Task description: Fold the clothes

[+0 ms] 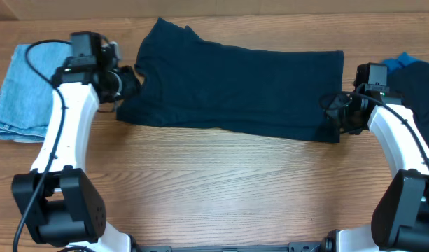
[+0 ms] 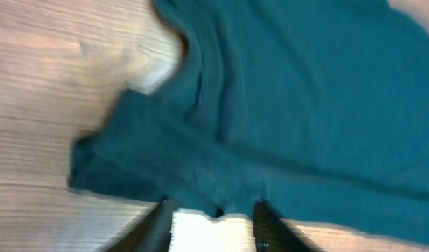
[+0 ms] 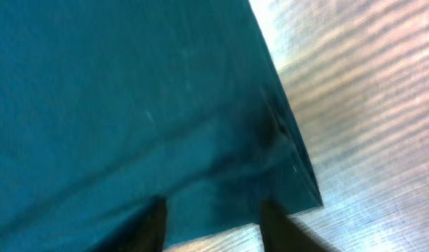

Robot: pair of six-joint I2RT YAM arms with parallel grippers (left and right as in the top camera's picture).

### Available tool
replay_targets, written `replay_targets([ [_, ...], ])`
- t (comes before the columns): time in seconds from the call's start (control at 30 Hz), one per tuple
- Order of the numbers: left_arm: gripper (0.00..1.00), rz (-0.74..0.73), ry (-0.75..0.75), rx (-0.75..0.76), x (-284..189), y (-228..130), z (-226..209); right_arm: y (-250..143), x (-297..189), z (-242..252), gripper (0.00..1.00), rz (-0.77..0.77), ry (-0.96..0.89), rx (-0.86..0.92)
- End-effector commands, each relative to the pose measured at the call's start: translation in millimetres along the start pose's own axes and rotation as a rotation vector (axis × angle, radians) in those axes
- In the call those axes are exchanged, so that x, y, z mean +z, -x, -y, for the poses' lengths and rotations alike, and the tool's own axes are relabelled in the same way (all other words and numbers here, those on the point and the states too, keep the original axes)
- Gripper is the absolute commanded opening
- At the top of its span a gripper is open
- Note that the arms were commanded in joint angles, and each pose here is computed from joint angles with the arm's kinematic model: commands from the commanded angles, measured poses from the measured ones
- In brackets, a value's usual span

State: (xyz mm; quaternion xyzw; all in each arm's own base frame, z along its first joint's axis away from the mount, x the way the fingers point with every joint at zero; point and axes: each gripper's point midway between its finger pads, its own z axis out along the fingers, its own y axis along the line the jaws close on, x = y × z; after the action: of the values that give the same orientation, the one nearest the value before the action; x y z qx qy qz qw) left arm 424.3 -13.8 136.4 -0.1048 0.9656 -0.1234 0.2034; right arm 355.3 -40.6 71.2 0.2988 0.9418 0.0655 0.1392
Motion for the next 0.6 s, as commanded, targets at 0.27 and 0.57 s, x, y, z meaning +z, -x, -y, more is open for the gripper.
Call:
replay_targets([
  [0.27, 0.04, -0.158, 0.081, 0.293, 49.5, -62.4, 33.6, -11.5, 15.2, -2.3, 0.04, -0.060, 0.028, -0.018],
  [0.57, 0.20, -0.177, 0.073, 0.404, 61.7, -65.3, 35.2, -9.1, 60.4, 1.0, 0.04, -0.093, 0.012, -0.035],
])
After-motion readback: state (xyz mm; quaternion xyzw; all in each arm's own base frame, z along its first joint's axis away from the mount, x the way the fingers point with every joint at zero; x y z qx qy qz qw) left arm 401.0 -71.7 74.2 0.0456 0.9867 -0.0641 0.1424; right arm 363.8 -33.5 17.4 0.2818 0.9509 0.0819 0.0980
